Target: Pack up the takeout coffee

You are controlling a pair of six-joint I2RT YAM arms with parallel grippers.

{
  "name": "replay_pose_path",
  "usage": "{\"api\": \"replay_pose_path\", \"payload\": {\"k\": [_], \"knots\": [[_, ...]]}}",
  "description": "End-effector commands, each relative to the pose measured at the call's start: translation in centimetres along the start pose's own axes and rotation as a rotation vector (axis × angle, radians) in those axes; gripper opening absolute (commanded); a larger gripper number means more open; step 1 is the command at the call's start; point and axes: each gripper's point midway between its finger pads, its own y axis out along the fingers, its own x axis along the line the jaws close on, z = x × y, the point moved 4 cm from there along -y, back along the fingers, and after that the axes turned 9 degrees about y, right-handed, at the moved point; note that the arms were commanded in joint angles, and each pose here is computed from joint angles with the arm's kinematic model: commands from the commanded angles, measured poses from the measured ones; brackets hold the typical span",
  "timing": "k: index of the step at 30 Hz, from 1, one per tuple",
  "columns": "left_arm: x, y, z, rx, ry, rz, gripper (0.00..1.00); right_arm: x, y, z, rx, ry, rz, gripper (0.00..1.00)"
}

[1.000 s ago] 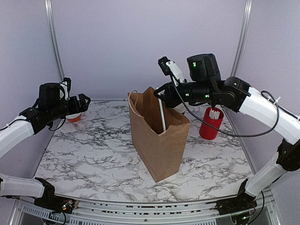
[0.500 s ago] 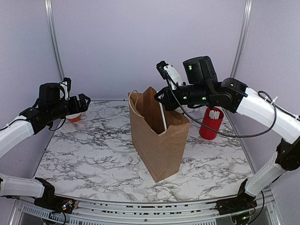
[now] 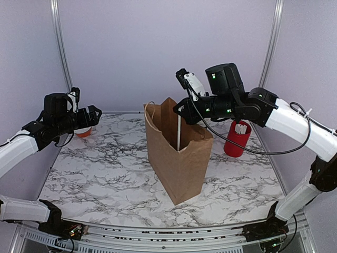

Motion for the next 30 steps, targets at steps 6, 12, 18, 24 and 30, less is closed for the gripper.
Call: {"api": "replay_pose_path", "payload": {"k": [6,12,18,24,30], "knots": [[0.14,0.33,0.26,-0.002,-0.007,0.003,0.99,0.30,-0.18,-0.45,-0.010,-0.009,0.006,0.08],[0.09,0.38,0.28,0.000,-0.006,0.005,0.99,0.34,-0.35,-0.58,-0.015,-0.010,0.006,0.10],[0.09,0.37,0.25,-0.001,-0.007,0.005,0.99,0.28,-0.25,-0.59,-0.016,-0.009,0.009,0.17],[0.07,0.38,0.26,-0.001,-0.006,0.006,0.99,0.31,-0.49,-0.83,-0.025,-0.008,0.010,0.23],[0.09,0.35,0.23,-0.002,-0.006,0.005,0.99,0.27,-0.57,-0.92,-0.028,-0.004,0.012,0.38]]}}
